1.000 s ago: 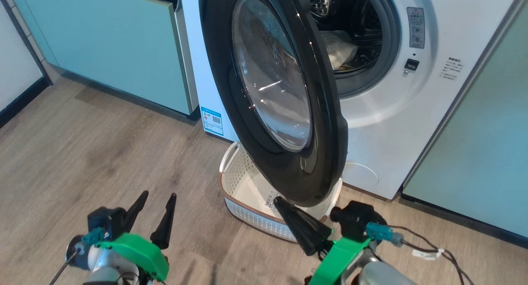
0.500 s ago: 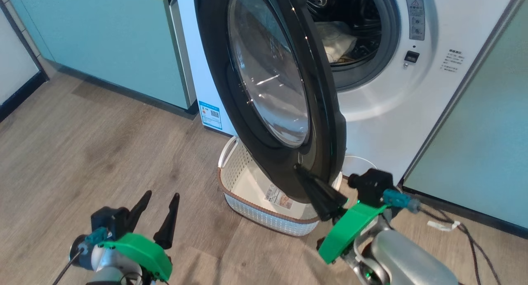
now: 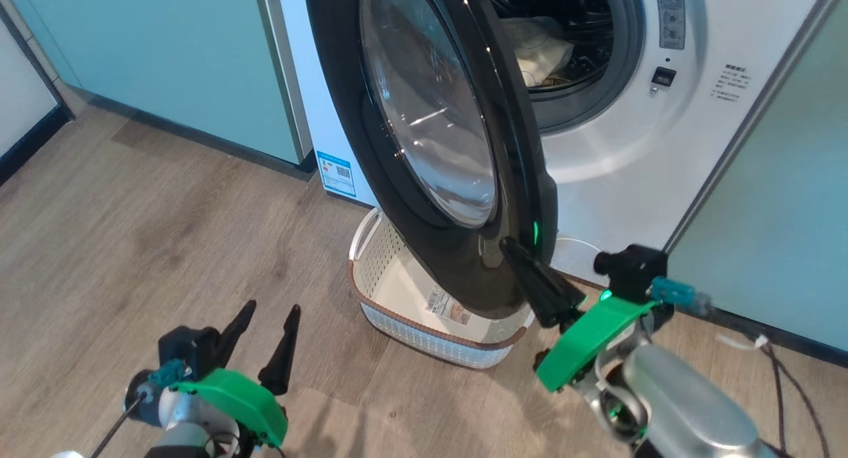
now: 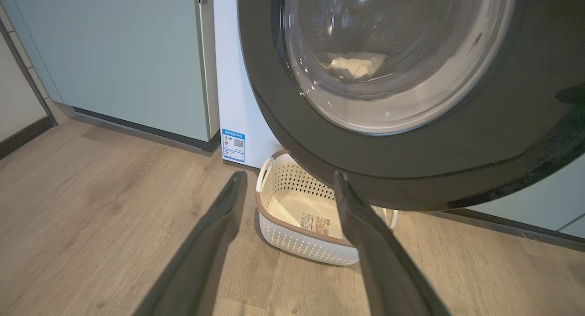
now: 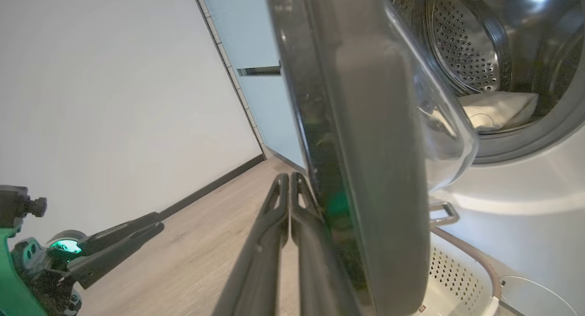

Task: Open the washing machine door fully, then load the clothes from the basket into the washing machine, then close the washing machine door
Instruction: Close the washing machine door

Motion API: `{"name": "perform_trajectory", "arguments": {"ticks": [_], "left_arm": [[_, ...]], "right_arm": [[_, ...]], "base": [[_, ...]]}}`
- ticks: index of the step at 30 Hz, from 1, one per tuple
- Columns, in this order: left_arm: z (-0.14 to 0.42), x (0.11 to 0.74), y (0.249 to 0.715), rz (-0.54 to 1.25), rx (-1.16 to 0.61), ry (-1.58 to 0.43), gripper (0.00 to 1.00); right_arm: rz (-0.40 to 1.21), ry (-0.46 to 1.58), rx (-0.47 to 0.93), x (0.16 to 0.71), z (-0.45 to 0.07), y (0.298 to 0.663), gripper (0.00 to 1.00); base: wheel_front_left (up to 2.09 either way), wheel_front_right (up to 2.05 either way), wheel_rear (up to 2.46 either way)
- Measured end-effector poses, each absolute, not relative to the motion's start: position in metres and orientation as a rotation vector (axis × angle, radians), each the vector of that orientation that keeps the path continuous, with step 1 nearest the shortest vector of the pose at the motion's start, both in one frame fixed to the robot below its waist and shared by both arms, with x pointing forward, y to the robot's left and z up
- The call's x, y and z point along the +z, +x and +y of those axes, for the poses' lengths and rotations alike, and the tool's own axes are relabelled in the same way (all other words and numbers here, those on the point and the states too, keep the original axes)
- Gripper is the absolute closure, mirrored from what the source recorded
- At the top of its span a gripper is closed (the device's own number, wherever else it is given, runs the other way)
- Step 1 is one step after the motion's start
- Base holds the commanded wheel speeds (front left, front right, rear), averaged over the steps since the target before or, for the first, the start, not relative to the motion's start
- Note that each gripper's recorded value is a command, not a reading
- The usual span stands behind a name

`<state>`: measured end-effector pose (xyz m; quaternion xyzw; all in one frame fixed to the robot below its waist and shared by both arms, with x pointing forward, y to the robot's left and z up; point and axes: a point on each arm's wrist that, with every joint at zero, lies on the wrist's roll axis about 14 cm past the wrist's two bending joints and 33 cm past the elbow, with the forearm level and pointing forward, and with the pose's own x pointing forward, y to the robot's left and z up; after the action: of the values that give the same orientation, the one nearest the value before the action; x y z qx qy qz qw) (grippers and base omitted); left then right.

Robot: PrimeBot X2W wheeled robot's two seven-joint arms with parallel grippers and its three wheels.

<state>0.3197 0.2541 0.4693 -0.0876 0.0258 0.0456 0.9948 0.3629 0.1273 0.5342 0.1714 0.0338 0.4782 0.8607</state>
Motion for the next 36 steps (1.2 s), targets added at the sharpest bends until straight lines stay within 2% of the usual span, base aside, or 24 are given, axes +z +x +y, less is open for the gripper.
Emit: {"name": "perform_trajectory", "arguments": {"ticks": [12, 26, 36], "left_arm": [[0.246, 0.463, 0.326, 0.073, 0.074, -0.183, 0.00], [0.239, 0.460, 0.349, 0.087, 0.050, -0.181, 0.00], [0.235, 0.460, 0.372, 0.087, 0.036, -0.179, 0.00]], "right_arm": [[0.066, 0.391, 0.874, 0.534, 0.102, 0.403, 1.00], [0.099, 0.415, 0.690, 0.526, 0.066, 0.476, 1.00], [0.097, 0.403, 0.614, 0.530, 0.055, 0.530, 1.00]], "base": [[0.00, 0.00, 0.00], [0.00, 0.00, 0.00], [0.00, 0.00, 0.00]]}}
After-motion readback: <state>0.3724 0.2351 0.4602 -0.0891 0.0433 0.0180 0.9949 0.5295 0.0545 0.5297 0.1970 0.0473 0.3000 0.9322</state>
